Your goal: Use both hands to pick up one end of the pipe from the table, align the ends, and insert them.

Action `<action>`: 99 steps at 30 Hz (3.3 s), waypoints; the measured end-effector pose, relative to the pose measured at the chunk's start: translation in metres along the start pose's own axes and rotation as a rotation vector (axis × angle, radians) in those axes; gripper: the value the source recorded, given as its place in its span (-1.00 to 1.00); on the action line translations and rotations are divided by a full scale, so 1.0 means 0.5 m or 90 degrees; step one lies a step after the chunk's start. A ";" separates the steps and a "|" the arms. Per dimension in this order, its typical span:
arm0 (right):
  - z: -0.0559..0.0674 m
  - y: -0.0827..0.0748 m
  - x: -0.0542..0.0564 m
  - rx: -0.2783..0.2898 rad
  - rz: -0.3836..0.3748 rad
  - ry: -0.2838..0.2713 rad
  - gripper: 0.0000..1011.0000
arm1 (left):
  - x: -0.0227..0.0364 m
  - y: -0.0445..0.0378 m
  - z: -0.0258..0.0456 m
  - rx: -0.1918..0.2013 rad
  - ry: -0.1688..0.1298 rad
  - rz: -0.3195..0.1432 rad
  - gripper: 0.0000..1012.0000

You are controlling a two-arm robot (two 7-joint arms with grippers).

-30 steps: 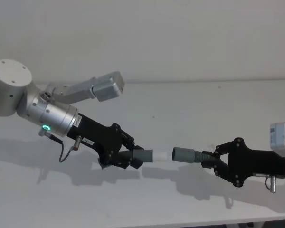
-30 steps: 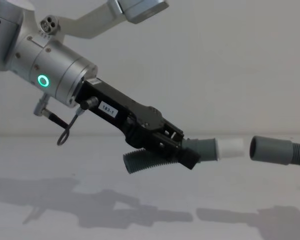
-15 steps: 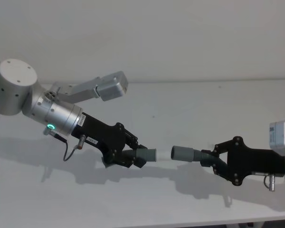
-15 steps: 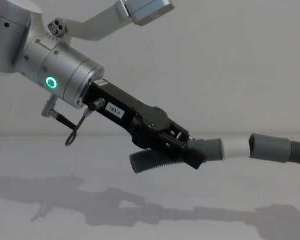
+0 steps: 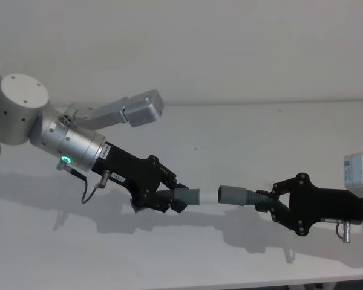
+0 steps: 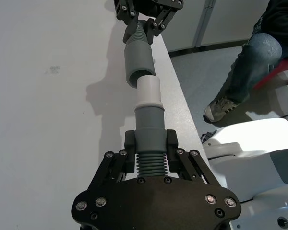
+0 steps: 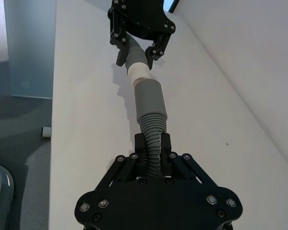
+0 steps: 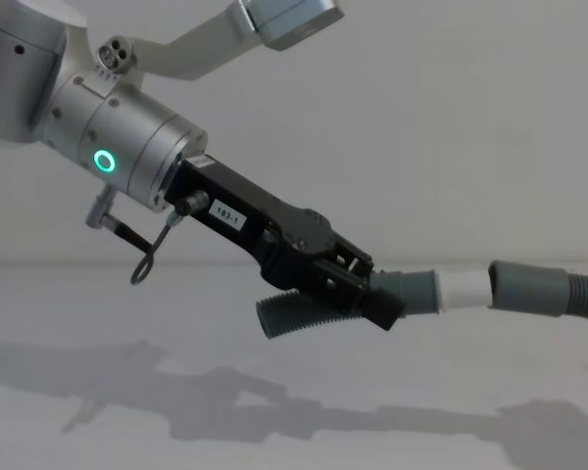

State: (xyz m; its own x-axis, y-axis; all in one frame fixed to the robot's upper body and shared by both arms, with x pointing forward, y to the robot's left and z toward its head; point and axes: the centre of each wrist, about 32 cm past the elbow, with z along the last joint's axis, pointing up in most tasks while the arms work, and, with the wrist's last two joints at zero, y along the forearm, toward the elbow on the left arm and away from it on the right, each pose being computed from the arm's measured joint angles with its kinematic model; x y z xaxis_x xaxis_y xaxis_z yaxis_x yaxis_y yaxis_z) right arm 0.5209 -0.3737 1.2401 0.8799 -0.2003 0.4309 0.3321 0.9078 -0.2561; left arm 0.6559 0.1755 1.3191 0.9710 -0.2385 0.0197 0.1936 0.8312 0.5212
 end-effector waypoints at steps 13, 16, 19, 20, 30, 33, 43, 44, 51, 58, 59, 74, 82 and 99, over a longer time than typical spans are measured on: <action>0.003 0.000 0.004 0.002 0.003 0.004 -0.69 | 0.007 0.001 0.001 0.000 -0.001 -0.011 -0.34; 0.002 -0.001 0.004 0.002 0.004 0.005 -0.69 | 0.009 0.000 0.001 0.000 -0.001 -0.014 -0.34; 0.002 -0.001 0.005 0.001 0.004 0.007 -0.69 | 0.011 0.000 0.001 -0.001 -0.001 -0.019 -0.34; 0.002 -0.001 0.006 0.001 0.004 0.008 -0.70 | 0.011 0.000 0.001 0.000 -0.001 -0.020 -0.34; -0.001 -0.002 0.008 -0.004 0.002 0.014 -0.69 | 0.016 -0.001 -0.001 -0.002 0.001 -0.033 -0.34; -0.002 -0.002 0.009 -0.006 0.000 0.016 -0.70 | 0.016 -0.001 -0.001 -0.002 0.001 -0.035 -0.34; -0.005 -0.001 0.011 -0.013 -0.002 0.019 -0.69 | 0.015 0.001 0.000 -0.002 -0.001 -0.036 -0.34; -0.005 -0.001 0.011 -0.014 -0.001 0.020 -0.70 | 0.015 0.001 0.000 -0.002 -0.001 -0.035 -0.34; -0.005 -0.002 0.013 -0.019 0.000 0.022 -0.70 | 0.012 0.006 0.001 0.002 -0.004 -0.026 -0.34; -0.004 -0.008 0.014 -0.024 0.001 0.022 -0.69 | 0.011 0.008 0.003 0.008 -0.006 -0.017 -0.34; -0.003 -0.010 0.014 -0.025 0.000 0.022 -0.69 | 0.011 0.008 0.003 0.008 -0.006 -0.017 -0.34; 0.003 -0.018 0.016 -0.026 -0.001 0.020 -0.70 | 0.014 0.001 0.009 0.026 -0.011 -0.002 -0.34; 0.002 -0.021 0.016 -0.029 0.005 0.019 -0.70 | 0.013 0.000 0.013 0.033 -0.010 0.007 -0.34; -0.002 -0.024 0.018 -0.032 0.008 0.019 -0.69 | 0.010 -0.002 0.019 0.037 -0.009 0.014 -0.34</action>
State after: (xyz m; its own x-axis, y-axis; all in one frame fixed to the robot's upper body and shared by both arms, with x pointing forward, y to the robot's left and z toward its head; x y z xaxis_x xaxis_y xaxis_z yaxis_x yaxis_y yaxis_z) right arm 0.5252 -0.3865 1.2462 0.8937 -0.2007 0.4012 0.3370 0.8906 -0.3053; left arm 0.6595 0.1686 1.3267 0.9727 -0.2277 0.0442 0.1629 0.8064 0.5686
